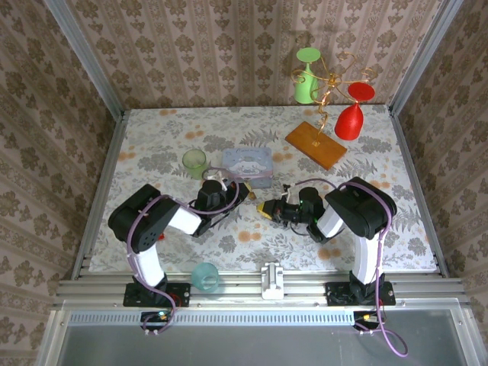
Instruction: Unlock the padlock with the key
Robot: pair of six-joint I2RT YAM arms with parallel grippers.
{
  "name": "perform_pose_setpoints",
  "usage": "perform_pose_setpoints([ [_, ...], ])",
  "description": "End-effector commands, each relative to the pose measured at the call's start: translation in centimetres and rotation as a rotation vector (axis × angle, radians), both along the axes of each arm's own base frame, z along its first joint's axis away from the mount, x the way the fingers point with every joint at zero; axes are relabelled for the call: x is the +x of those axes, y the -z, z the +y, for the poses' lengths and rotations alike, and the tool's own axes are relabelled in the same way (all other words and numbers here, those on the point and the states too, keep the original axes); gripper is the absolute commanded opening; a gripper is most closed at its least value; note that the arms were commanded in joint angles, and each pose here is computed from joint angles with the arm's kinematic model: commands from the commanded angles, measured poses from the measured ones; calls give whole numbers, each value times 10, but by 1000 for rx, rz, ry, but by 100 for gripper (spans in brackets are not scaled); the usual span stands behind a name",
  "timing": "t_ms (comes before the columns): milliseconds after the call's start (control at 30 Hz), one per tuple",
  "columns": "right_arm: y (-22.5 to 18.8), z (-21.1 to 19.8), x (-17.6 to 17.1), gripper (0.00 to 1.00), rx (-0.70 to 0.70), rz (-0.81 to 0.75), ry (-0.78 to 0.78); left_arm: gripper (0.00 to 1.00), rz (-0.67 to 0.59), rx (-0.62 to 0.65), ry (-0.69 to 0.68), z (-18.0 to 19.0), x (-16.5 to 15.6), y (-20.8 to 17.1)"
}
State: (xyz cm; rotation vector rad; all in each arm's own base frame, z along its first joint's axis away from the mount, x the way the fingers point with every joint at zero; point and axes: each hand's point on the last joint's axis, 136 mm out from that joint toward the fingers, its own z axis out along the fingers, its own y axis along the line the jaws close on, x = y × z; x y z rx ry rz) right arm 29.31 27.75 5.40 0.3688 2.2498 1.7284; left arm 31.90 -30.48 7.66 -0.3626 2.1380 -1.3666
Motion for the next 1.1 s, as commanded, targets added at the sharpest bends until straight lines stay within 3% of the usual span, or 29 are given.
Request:
perform_pose_setpoints([
  [0, -11, 5, 7, 0, 41, -17, -14, 0, -73, -72, -14, -3, 8, -23],
  [400, 7, -4, 16, 0, 29, 35, 25, 0, -70, -74, -13, -4, 3, -21],
  [1067, -1, 0, 17, 0, 46, 24, 8, 0, -73, -85, -6, -7, 1, -22],
])
